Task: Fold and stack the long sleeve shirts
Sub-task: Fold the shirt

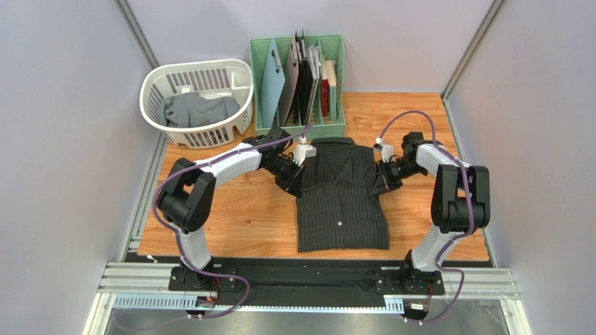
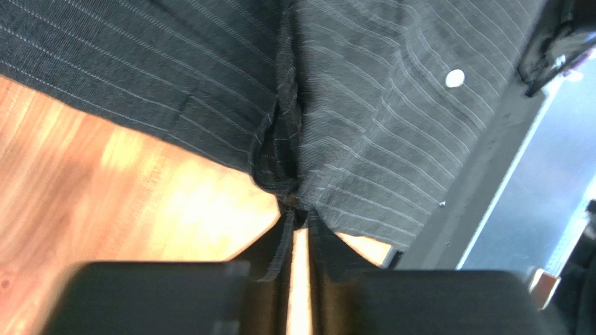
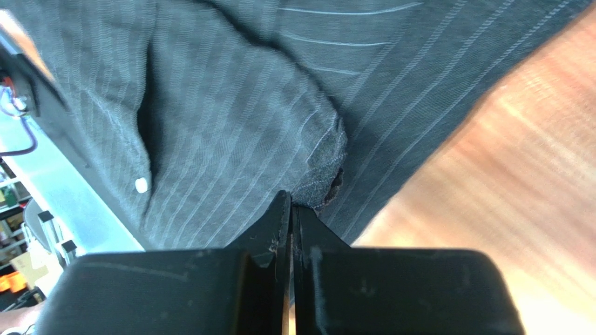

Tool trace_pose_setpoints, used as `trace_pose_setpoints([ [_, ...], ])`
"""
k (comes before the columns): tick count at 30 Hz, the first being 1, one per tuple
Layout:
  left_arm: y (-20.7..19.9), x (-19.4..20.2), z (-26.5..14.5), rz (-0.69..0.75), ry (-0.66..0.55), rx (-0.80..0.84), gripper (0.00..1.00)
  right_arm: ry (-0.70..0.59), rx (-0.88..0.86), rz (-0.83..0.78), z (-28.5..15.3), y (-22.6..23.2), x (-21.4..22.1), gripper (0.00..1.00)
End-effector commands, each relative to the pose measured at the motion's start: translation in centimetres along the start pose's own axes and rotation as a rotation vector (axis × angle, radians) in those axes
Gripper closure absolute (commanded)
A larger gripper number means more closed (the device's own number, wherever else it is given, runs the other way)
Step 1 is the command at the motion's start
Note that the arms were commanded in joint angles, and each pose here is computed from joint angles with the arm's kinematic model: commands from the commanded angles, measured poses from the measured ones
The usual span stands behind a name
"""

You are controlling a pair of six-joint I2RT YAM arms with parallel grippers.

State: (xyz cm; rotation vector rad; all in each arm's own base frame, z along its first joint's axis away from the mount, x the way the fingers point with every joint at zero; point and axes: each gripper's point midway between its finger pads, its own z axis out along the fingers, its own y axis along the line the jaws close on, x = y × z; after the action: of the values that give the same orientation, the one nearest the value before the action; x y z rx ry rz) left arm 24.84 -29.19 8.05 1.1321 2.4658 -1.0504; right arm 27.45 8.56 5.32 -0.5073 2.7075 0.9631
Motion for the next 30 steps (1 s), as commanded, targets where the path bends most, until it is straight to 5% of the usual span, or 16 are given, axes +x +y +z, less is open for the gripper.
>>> trace_pose_setpoints([
  [1, 1.8, 0.0, 1.0, 0.000, 0.061, -0.029, 0.66, -0.010, 0.051, -0.045, 0.7, -2.2, -1.7, 0.97],
  [10, 1.0, -3.7, -0.8, 0.189, -0.063, -0.028, 0.44, 0.010, 0.049, -0.031, 0.6, -2.2, -1.7, 0.82],
  [17, 0.3, -8.4, 0.1, 0.298, -0.103, -0.021, 0.43, 0.007, 0.062, -0.020, 0.3, -2.2, -1.7, 0.78],
  [30, -2.3, -7.6, 5.9, 0.350, 0.010, 0.053, 0.46, 0.017, 0.063, 0.017, 0.7, -2.6, -2.0, 0.77],
])
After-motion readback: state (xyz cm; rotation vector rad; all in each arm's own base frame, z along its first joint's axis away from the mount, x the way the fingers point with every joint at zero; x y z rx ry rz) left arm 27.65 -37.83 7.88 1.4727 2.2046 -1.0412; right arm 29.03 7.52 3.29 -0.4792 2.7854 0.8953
